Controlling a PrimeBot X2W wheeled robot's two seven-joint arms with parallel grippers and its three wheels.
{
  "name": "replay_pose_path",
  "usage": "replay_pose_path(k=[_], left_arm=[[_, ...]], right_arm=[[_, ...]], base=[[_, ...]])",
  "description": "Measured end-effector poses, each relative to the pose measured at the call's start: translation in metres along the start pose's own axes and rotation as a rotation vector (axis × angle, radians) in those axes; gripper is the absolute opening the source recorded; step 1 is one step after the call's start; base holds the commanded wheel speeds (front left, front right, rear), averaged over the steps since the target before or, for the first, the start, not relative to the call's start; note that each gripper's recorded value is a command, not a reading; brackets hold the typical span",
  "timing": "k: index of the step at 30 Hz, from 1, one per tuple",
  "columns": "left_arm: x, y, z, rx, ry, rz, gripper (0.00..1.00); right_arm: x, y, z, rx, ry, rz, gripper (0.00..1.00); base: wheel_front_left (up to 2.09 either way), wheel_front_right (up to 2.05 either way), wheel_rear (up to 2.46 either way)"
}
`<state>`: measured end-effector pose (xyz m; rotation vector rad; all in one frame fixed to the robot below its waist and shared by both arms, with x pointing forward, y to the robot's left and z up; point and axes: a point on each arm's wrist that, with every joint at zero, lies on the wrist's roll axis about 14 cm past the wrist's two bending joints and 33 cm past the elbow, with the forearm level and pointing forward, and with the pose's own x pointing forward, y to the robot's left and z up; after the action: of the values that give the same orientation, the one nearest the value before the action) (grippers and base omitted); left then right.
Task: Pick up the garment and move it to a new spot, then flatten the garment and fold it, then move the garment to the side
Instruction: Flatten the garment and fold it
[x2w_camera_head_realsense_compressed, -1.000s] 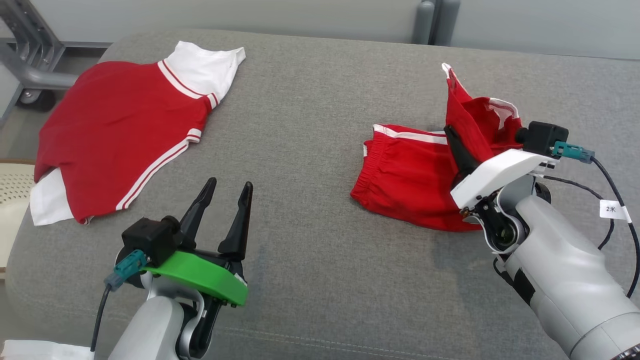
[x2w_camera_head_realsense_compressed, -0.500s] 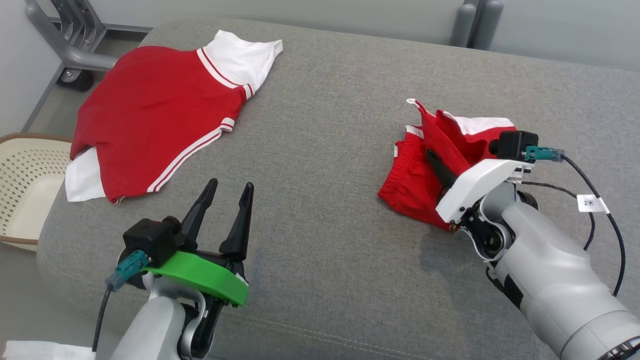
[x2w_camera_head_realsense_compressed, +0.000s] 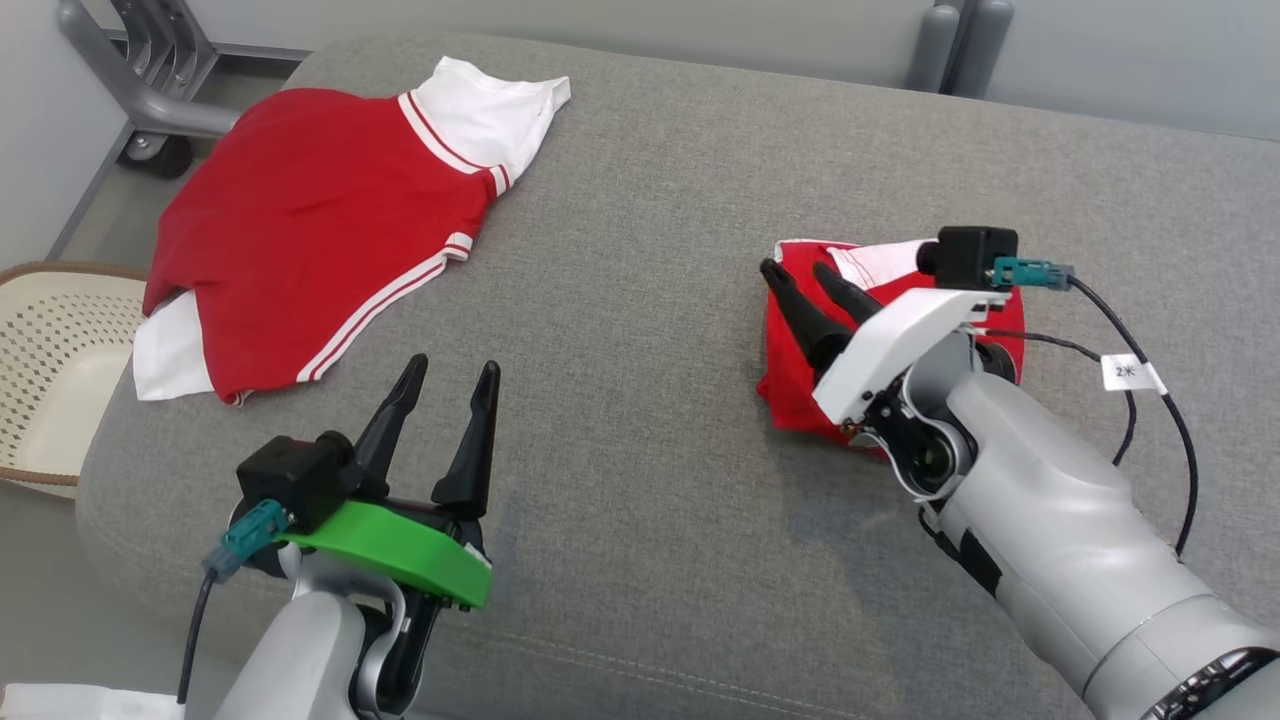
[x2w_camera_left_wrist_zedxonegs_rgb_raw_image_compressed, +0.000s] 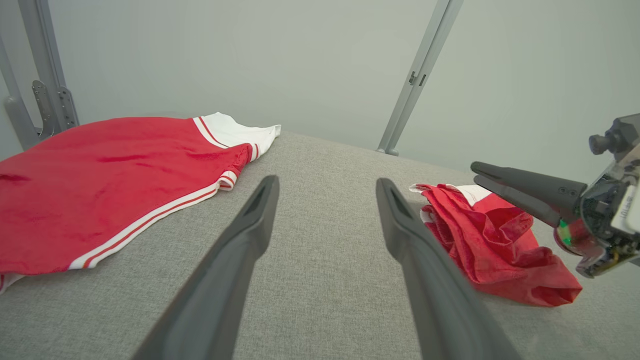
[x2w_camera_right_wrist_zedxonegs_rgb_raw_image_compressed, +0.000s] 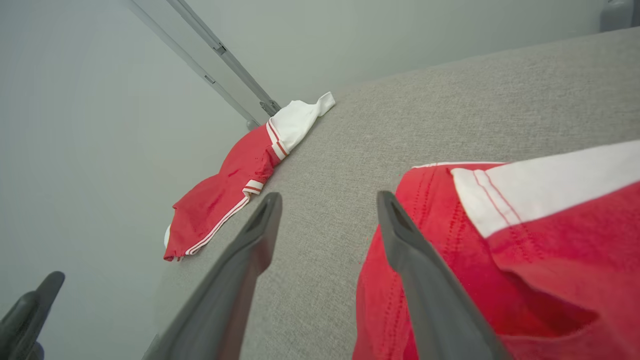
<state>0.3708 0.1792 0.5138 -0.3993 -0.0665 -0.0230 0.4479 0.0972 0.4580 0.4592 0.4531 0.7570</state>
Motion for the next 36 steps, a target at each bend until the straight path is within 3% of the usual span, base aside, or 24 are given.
replay_pose_path(k=[9,15,30,36], left_arm=[[0.004,-0.002,0.002,0.002,-0.009,-0.012,1.00],[0.008,-0.009,0.003,0.003,-0.010,-0.039,1.00],[0.018,-0.043,-0.008,-0.017,0.011,-0.143,1.00],[0.021,-0.051,-0.016,-0.015,0.033,-0.166,1.00]], right_arm=[[-0.003,0.020,0.021,-0.016,-0.084,0.055,1.00],[-0.015,0.012,0.040,-0.033,-0.161,0.038,1.00],[-0.084,-0.081,0.068,-0.055,-0.266,-0.214,1.00],[-0.103,-0.124,0.049,-0.021,-0.227,-0.350,1.00]], base=[[0.00,0.00,0.00],[0.00,0.00,0.00],[0.00,0.00,0.00],[0.00,0.00,0.00]])
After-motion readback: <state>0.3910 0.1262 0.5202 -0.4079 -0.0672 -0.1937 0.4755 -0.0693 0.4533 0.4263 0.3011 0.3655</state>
